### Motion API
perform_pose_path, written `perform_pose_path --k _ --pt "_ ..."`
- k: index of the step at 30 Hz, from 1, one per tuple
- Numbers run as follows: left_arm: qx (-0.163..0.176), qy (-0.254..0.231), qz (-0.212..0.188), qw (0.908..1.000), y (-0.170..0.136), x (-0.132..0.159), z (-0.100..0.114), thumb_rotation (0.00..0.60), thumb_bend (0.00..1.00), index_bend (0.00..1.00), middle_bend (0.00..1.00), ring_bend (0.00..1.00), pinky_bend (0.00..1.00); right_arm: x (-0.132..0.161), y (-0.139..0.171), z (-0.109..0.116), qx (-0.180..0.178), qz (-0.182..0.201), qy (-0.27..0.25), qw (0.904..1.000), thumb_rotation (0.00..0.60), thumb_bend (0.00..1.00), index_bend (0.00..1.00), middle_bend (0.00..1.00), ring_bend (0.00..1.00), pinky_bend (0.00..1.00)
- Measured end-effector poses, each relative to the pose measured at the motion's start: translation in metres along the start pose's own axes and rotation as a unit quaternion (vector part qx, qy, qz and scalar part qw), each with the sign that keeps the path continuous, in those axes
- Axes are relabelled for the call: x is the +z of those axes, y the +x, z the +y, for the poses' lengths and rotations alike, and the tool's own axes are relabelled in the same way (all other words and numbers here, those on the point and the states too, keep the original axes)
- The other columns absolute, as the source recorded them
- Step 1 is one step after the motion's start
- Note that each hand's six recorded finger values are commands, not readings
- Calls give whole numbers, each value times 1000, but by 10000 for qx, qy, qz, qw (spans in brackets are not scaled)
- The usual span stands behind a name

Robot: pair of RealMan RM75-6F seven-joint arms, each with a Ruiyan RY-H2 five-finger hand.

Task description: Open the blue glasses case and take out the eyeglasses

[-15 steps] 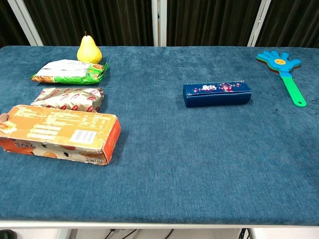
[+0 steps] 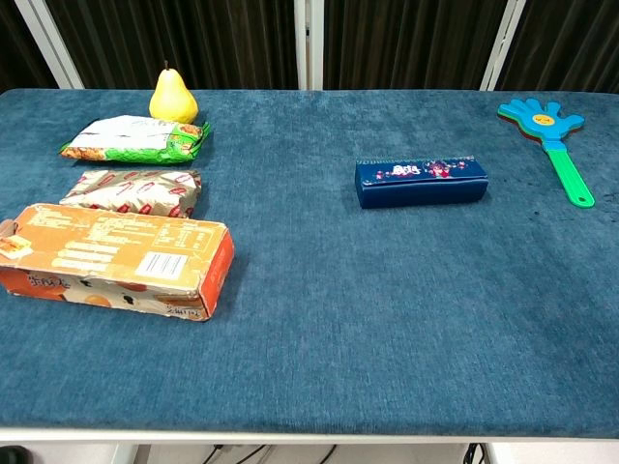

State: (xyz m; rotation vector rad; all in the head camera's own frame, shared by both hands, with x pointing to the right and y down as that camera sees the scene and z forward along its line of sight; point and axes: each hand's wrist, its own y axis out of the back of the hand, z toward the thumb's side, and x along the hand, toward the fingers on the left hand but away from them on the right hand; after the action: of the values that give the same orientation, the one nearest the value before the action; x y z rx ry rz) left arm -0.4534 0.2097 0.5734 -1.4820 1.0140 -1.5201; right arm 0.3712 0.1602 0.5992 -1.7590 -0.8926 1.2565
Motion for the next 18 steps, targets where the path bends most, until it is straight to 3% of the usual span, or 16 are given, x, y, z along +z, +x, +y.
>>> perform_pose_path --k 8,14,18 --pt "-14 -16 11 10000 1 -1 0 600 359 707 683 522 480 55 -87 -32 817 603 -49 9948 600 342 61 201 0 16" --pt "-25 -27 14 10000 1 -1 0 600 359 707 683 522 480 92 -139 -54 1200 727 73 9901 600 358 75 205 0 17" --pt "-30 -41 15 10000 1 -1 0 600 359 707 683 522 480 105 -157 -67 1375 725 200 9876 600 363 86 210 0 18"
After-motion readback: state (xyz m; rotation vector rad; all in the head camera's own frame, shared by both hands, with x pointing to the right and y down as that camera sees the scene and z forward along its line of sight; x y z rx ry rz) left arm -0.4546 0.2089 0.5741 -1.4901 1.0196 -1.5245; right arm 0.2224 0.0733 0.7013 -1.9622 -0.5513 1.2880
